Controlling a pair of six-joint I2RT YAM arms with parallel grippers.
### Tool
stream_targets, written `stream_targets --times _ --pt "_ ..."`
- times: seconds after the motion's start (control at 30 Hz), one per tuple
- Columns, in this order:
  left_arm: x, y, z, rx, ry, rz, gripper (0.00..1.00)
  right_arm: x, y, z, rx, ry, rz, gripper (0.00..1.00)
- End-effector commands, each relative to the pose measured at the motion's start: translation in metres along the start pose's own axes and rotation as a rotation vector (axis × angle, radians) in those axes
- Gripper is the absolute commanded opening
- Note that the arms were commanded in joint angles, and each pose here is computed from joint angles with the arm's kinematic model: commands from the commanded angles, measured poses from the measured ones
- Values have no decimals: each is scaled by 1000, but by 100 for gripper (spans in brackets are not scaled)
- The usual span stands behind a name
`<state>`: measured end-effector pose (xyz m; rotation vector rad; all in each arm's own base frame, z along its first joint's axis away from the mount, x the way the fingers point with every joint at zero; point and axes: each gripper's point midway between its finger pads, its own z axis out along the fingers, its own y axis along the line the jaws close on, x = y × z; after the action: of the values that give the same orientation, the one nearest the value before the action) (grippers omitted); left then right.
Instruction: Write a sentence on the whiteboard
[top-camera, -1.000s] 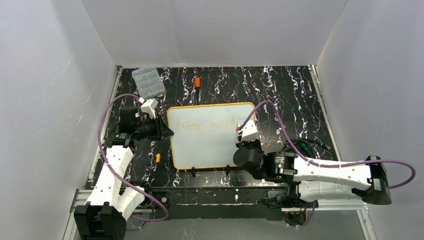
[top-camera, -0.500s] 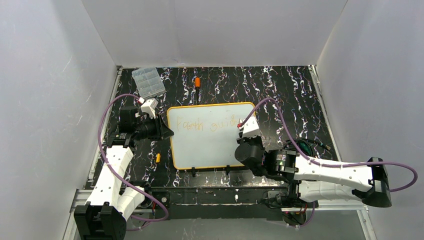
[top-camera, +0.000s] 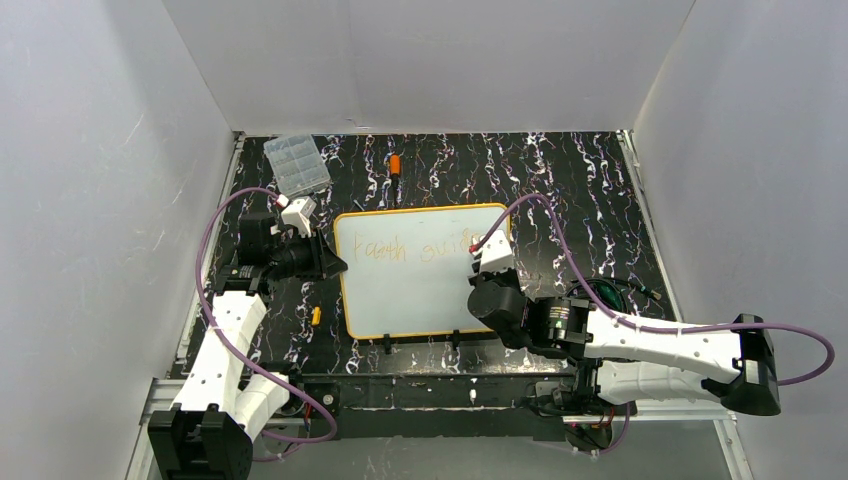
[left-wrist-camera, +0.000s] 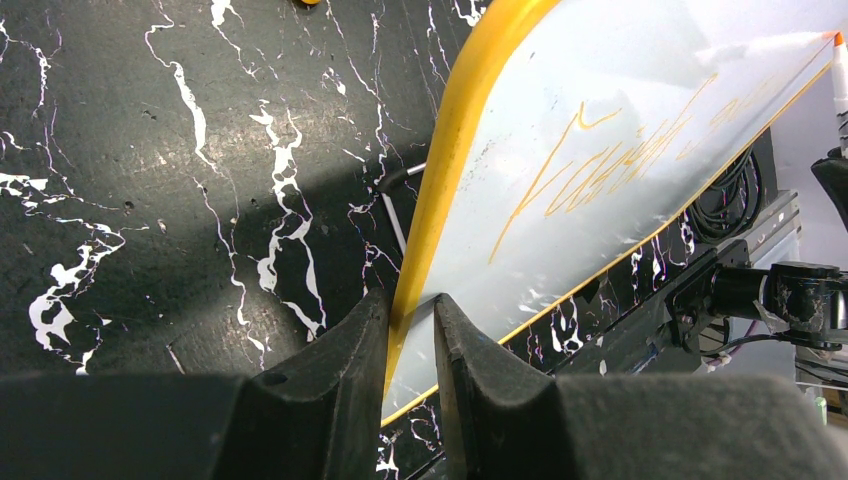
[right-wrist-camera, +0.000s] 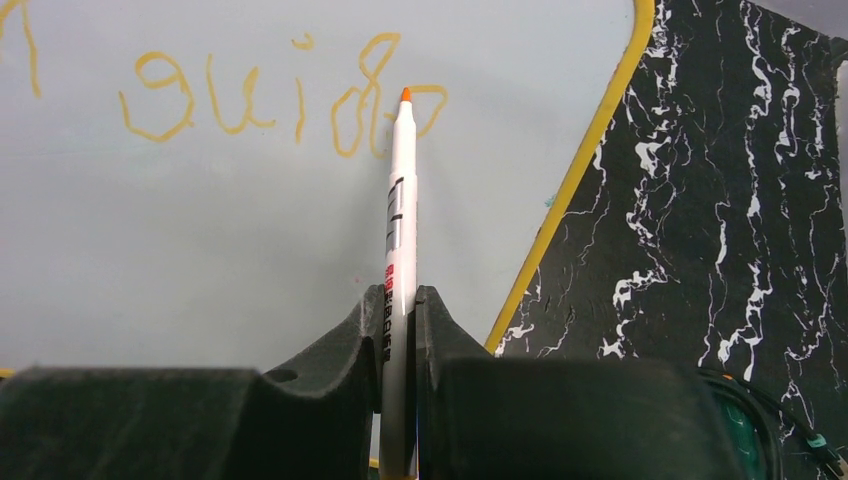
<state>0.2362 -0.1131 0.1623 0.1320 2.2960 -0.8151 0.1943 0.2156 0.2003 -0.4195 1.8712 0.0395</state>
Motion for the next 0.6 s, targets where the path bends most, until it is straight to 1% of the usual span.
stream_targets --times 0.0,0.27,0.57 --pt "-4 -6 -4 16 -11 15 22 -5 5 -2 -23 9 40 1" --pt "-4 -6 -4 17 -11 15 22 13 2 -5 -24 60 66 1" --pt "-4 -6 -4 15 -12 15 22 24 -1 -9 -28 94 74 1"
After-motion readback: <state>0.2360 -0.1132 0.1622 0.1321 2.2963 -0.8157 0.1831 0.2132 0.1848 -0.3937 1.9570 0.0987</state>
